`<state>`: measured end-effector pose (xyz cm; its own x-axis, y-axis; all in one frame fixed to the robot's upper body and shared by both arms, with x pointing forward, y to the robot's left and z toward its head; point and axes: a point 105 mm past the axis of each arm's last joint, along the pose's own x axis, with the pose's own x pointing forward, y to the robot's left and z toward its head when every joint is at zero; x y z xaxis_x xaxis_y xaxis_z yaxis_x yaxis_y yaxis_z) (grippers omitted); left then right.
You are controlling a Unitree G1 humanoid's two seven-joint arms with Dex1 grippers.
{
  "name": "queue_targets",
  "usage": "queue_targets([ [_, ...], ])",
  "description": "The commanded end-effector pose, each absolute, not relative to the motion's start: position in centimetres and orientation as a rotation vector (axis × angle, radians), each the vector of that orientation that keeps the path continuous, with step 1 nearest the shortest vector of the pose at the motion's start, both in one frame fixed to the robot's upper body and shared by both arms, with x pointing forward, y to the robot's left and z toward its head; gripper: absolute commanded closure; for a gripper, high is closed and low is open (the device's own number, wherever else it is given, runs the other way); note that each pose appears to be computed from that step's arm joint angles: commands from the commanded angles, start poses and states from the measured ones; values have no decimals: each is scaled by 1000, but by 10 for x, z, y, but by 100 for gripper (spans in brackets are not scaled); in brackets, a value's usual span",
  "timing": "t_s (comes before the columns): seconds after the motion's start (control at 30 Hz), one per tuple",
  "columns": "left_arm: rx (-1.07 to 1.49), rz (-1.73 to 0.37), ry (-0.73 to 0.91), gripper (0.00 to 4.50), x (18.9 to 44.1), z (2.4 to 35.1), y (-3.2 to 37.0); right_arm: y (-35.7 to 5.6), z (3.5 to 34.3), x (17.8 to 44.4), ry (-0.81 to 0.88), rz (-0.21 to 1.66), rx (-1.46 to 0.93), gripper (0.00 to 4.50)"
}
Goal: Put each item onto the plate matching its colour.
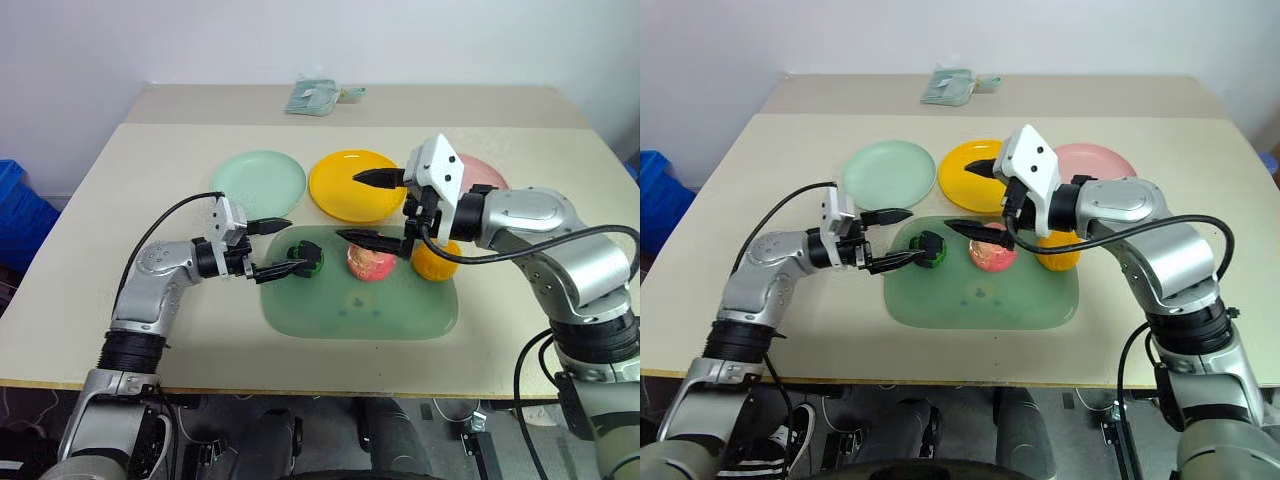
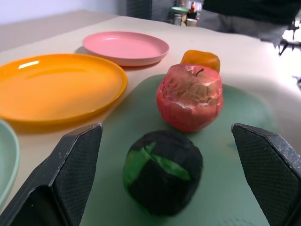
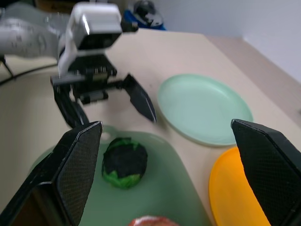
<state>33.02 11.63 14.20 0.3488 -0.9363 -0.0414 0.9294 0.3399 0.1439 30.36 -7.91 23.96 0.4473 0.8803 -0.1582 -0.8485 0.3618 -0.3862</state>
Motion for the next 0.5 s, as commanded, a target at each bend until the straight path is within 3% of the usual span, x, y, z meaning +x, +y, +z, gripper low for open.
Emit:
queue_targets([
  [0.03,200,-1222,-73,0,337,138,103,-77,246,304,-137,1081,-460,4],
  [0.3,270,-1201,-60,0,350,117,94,-80,245,310,-152,1044,-455,4],
  [0.5,228,-1215,-48,0,344,105,92,-85,246,313,-150,1029,-466,4],
])
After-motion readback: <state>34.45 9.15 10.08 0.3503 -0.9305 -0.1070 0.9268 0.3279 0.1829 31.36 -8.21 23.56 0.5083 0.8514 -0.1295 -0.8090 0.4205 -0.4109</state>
